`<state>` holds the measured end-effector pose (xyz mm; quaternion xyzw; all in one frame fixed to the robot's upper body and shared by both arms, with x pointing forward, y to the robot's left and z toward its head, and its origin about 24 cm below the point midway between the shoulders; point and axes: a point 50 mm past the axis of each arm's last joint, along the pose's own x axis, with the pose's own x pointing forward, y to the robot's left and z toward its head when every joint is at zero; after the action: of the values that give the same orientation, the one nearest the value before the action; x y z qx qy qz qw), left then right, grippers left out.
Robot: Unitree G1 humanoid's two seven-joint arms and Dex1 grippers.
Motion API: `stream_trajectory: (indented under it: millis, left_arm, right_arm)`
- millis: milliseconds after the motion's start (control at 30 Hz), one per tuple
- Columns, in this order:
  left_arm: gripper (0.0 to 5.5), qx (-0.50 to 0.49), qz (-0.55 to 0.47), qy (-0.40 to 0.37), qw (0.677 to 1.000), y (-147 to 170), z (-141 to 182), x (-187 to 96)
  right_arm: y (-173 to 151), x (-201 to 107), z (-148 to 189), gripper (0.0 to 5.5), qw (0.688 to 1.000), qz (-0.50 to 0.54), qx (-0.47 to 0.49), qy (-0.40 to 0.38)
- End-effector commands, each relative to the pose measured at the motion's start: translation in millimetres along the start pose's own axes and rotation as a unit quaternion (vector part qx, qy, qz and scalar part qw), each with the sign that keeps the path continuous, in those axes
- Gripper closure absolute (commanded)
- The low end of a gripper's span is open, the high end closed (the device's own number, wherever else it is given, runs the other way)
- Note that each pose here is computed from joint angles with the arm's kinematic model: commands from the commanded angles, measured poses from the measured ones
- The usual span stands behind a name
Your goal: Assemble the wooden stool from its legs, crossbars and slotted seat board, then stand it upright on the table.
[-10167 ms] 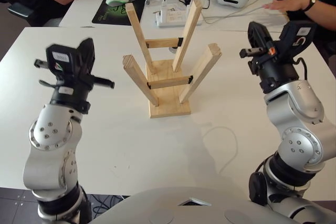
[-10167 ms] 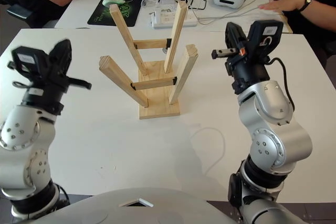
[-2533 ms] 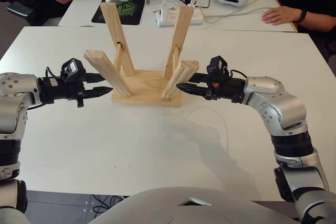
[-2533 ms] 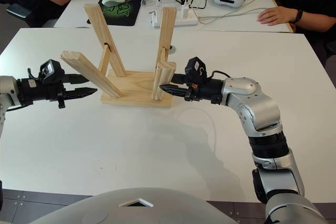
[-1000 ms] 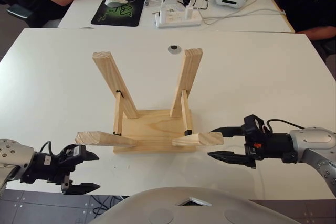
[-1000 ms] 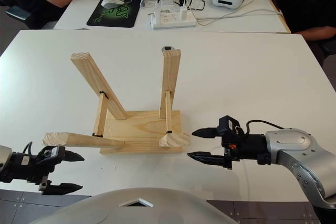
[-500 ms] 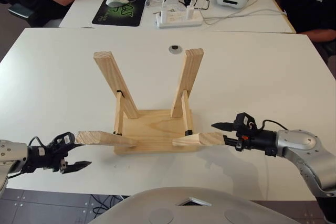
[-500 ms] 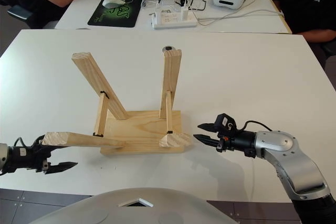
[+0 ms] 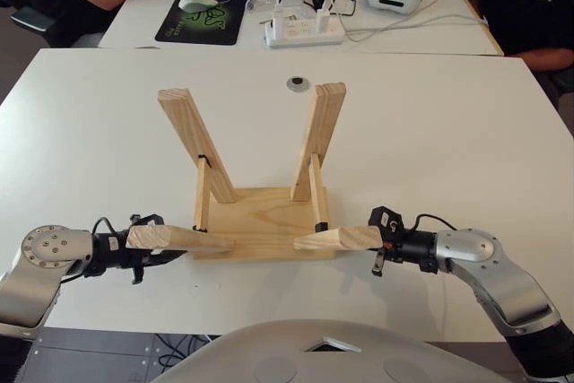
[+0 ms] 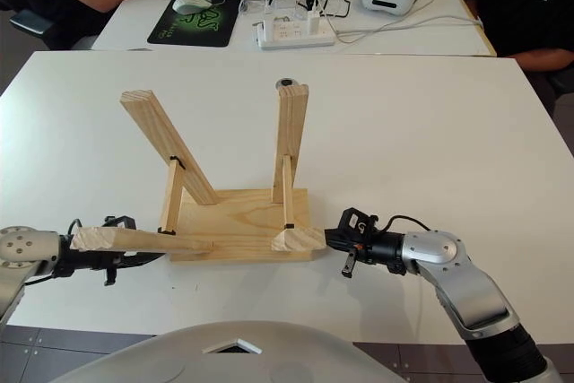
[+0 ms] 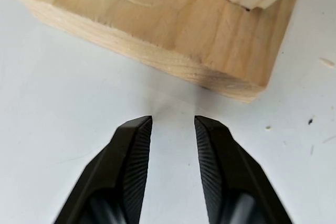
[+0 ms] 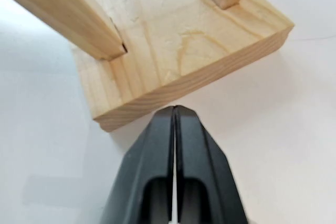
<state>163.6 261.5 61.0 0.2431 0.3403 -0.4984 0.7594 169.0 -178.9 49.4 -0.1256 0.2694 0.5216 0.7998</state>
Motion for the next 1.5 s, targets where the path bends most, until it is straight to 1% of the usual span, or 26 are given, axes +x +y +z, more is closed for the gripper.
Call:
stream_trajectory:
  millis: [33,67,133,267,500,700,867,1000,1067,1200,1300,1500]
  left_arm:
    - [4.66,0.001,-0.007,0.002,1.000,-3.8,0.7,11.2]
    - [4.71,0.003,-0.006,-0.001,1.000,-3.7,1.8,12.2]
    - [5.02,0.003,-0.010,-0.003,1.000,-4.9,2.8,13.6]
    - [5.46,-0.001,-0.019,0.002,1.000,-7.5,2.3,13.6]
    - [5.46,-0.008,-0.037,-0.001,0.999,-14.3,3.9,15.7]
    - [5.46,-0.018,-0.064,-0.014,0.998,-27.3,11.3,17.0]
    - [5.46,-0.034,-0.104,-0.025,0.994,-51.0,18.9,14.1]
    - [5.46,-0.039,-0.139,-0.024,0.989,-66.6,24.8,9.0]
    - [5.46,-0.042,-0.138,-0.026,0.989,-63.8,28.5,3.7]
    - [5.46,-0.039,-0.115,-0.019,0.992,-47.0,33.7,-10.4]
    - [5.46,-0.036,-0.104,-0.017,0.994,-41.6,34.8,-14.0]
    - [5.46,-0.048,-0.104,-0.032,0.993,-39.6,42.9,-20.9]
  right_arm:
    - [1.4,5.9,2.2,5.50,1.000,0.003,-0.011,0.000]
    - [2.2,6.8,2.1,5.50,1.000,0.006,-0.013,0.001]
    - [3.2,8.6,2.0,5.50,1.000,0.012,-0.014,0.001]
    - [4.7,11.0,-0.3,5.50,1.000,0.019,-0.015,0.011]
    - [22.8,16.9,-1.3,5.50,0.997,0.077,-0.008,0.017]
    - [26.2,7.6,-2.8,5.50,0.995,0.101,0.010,0.021]
    - [24.9,-0.3,-4.7,5.50,0.994,0.106,0.019,0.024]
    - [33.1,-5.6,-3.5,5.50,0.993,0.109,0.037,0.016]
    - [39.1,-9.3,-1.3,5.50,0.992,0.119,0.045,0.014]
    - [46.1,-20.1,6.9,5.50,0.989,0.135,0.060,0.010]
    - [45.5,-23.5,10.5,5.50,0.989,0.134,0.059,0.013]
    - [39.9,-30.0,25.9,5.50,0.989,0.131,0.068,-0.014]
